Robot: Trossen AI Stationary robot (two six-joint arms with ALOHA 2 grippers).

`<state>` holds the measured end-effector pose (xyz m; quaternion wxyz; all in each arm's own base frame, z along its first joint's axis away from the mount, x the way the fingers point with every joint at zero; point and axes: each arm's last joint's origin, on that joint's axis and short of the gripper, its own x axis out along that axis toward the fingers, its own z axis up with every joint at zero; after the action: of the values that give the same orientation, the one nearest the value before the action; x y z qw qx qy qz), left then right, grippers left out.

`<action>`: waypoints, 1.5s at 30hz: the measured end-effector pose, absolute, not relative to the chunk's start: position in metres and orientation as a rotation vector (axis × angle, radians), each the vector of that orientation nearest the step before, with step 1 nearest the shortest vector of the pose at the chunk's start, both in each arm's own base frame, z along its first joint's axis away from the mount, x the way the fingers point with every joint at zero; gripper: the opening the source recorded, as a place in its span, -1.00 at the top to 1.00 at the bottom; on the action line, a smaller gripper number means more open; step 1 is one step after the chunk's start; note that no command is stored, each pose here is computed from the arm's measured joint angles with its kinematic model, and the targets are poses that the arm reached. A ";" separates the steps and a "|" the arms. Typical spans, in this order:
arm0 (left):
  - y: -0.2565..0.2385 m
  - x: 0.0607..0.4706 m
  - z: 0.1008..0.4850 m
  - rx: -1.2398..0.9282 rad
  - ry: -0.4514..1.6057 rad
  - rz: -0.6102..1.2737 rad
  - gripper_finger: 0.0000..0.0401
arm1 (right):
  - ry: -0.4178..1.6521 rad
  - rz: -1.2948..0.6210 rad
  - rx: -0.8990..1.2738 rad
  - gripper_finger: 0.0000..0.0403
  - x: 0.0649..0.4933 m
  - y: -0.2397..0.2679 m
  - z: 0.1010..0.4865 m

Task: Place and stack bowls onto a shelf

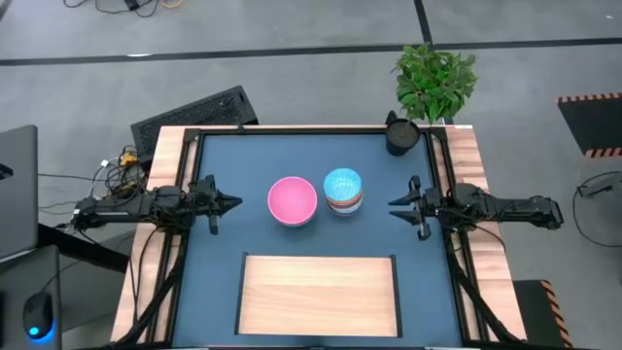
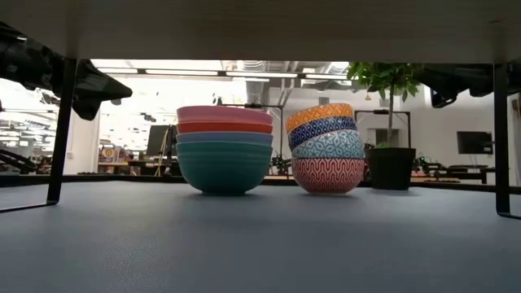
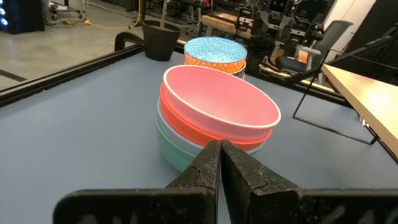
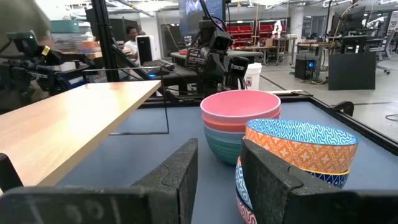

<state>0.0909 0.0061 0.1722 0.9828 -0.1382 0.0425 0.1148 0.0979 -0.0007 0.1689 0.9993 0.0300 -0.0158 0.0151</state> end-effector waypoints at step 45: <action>0.012 0.089 0.175 -0.816 -0.104 0.442 1.00 | -0.036 -0.034 0.236 0.27 0.098 -0.002 0.169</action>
<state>0.0895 0.0121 0.1749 0.8929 -0.3935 -0.0501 0.2131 0.0979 -0.0021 0.1688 0.9927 0.1180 -0.0179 -0.0170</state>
